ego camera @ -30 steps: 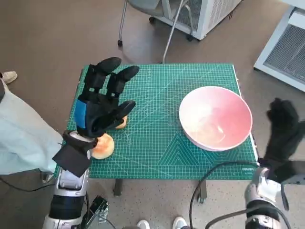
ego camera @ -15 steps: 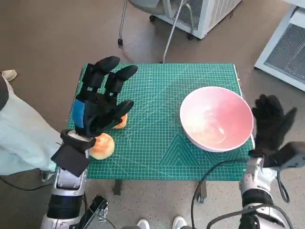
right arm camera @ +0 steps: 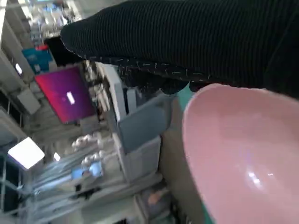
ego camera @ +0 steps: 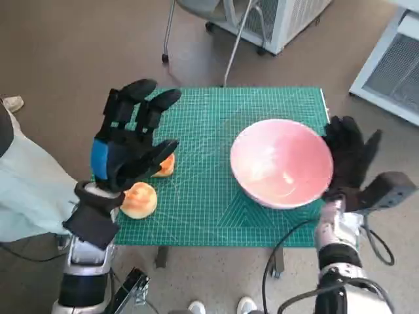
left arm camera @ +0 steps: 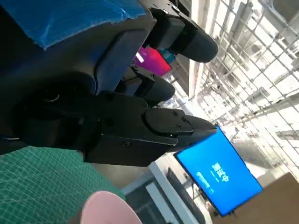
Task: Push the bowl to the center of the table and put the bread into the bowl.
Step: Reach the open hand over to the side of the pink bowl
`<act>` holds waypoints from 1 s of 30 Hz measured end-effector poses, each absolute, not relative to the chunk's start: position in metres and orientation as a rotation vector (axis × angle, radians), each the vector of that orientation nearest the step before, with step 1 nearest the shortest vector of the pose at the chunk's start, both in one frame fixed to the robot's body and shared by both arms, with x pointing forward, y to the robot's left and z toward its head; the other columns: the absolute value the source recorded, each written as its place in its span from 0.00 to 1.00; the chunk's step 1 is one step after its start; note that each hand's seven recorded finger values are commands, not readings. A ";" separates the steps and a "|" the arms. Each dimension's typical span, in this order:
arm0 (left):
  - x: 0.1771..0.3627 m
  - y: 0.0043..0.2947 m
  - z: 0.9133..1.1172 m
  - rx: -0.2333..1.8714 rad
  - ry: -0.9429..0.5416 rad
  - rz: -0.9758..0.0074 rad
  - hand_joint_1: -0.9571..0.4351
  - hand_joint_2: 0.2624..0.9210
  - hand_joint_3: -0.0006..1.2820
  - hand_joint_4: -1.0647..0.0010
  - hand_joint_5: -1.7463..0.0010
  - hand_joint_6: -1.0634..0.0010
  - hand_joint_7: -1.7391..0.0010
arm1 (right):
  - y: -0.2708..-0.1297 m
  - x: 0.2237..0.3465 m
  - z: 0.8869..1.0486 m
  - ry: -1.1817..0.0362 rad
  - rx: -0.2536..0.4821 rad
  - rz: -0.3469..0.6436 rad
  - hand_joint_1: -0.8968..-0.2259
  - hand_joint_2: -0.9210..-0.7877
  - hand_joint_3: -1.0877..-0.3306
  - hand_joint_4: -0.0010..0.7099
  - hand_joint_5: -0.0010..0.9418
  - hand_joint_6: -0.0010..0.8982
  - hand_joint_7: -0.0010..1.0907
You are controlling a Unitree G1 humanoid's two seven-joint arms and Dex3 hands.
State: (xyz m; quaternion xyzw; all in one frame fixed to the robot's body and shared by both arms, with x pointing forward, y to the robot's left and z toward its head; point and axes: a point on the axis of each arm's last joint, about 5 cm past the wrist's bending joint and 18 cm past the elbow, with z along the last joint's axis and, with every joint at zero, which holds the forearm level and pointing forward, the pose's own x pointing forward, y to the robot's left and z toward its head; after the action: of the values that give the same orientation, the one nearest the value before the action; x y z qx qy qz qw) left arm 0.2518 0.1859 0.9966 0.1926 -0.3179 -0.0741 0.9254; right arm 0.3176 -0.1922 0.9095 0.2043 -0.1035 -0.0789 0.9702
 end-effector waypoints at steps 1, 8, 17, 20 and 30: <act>0.251 0.186 0.997 0.395 -0.651 -0.147 0.59 0.96 0.20 1.00 0.46 0.96 0.39 | -0.190 0.319 0.911 -0.211 0.425 -0.154 0.58 0.00 0.41 0.36 0.02 0.16 0.45; 0.245 0.188 0.998 0.399 -0.643 -0.124 0.60 0.85 0.31 1.00 0.44 0.99 0.36 | -0.177 0.328 0.922 -0.220 0.503 -0.127 0.60 0.00 0.39 0.34 0.00 0.15 0.50; 0.239 0.189 0.997 0.410 -0.625 -0.096 0.60 0.80 0.36 1.00 0.44 0.99 0.36 | -0.158 0.336 0.932 -0.208 0.576 -0.083 0.62 0.00 0.38 0.34 0.01 0.11 0.58; 0.238 0.189 0.997 0.414 -0.621 -0.085 0.60 0.79 0.37 1.00 0.44 0.99 0.36 | -0.152 0.338 0.934 -0.198 0.590 -0.067 0.62 0.00 0.38 0.36 0.01 0.10 0.59; 0.233 0.190 0.996 0.420 -0.613 -0.066 0.61 0.78 0.38 1.00 0.44 0.99 0.36 | -0.140 0.342 0.939 -0.156 0.600 -0.042 0.62 0.00 0.38 0.39 0.02 0.10 0.61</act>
State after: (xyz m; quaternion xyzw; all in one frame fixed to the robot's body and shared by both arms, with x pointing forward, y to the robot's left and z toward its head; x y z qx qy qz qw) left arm 0.2330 0.1898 0.9960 0.2051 -0.2996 -0.0322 0.9312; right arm 0.3417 -0.1400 0.9388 0.2950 -0.0768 -0.0207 0.9522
